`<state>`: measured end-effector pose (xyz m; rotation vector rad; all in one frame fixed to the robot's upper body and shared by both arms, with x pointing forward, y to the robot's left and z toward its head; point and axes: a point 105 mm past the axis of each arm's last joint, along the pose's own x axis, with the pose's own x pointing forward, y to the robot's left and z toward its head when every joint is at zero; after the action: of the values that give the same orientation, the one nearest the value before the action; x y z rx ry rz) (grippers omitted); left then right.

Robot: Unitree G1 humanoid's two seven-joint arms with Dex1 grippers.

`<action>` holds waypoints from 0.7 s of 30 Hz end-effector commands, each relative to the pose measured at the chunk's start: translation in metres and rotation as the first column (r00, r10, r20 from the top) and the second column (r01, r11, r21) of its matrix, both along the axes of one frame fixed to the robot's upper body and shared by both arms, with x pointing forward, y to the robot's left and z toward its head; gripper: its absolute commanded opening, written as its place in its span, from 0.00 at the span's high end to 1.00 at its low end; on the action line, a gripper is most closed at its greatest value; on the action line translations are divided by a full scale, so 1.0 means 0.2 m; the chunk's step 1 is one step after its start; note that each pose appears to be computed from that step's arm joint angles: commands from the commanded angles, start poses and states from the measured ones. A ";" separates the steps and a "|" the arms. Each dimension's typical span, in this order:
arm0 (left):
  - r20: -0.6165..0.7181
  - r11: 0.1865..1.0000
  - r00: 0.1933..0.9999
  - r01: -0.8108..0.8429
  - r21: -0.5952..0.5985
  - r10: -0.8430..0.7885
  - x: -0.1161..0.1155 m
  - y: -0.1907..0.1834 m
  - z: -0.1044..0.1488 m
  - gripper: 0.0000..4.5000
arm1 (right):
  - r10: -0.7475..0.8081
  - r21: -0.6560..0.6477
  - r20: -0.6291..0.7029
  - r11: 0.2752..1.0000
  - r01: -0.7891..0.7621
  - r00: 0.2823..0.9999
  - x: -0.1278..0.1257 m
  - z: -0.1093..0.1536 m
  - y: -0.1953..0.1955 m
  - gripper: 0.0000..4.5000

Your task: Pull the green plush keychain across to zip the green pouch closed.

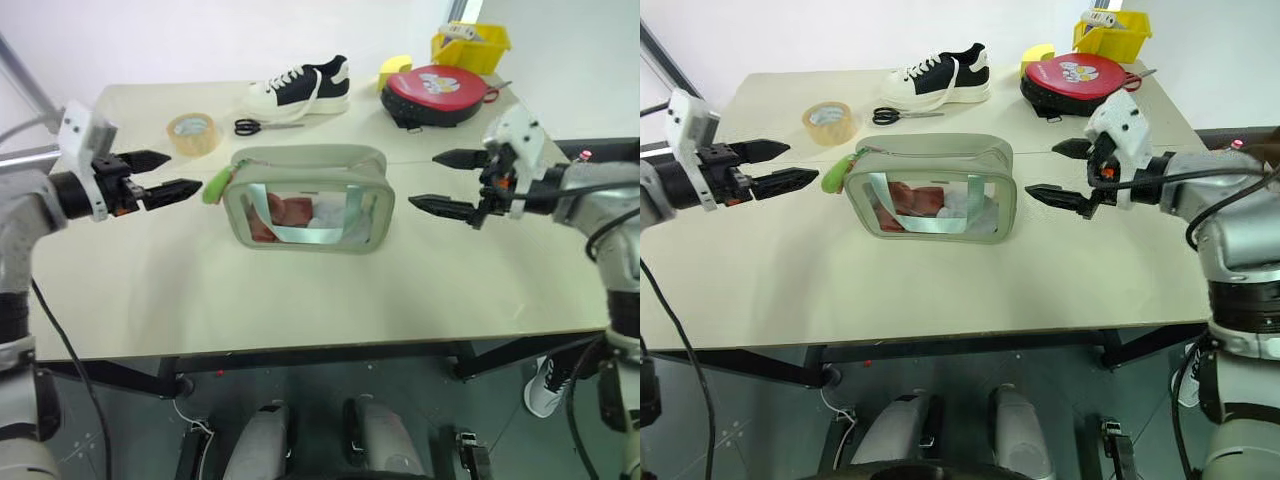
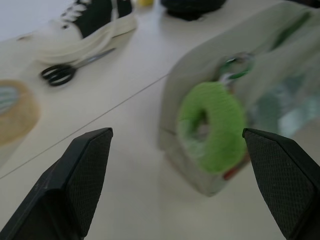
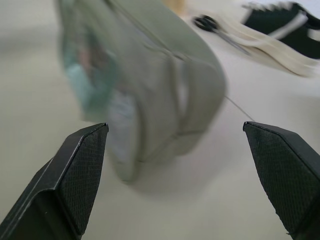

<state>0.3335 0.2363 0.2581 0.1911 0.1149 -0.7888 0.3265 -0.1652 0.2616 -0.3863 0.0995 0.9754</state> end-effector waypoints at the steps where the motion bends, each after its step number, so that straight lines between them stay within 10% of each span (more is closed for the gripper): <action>1: 0.056 0.999 0.997 0.048 0.010 -0.048 -0.04 -0.01 0.11 0.01 | 0.083 0.036 0.046 0.996 -0.085 0.995 -0.06 0.10 0.11 0.00; 16: 0.159 0.984 0.972 0.160 0.079 -0.171 -0.07 -0.22 0.26 0.01 | 0.248 -0.014 0.214 0.968 -0.251 0.945 0.05 0.23 0.53 0.00; 21: 0.149 0.959 0.950 0.261 0.112 -0.276 -0.17 -0.36 0.23 0.01 | 0.302 -0.223 0.195 0.940 -0.258 0.933 0.16 0.07 0.62 0.00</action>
<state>0.3074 0.1721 0.3003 0.3490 -0.0126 -1.0187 0.3481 -0.0403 0.2809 -0.5906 -0.0684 1.2355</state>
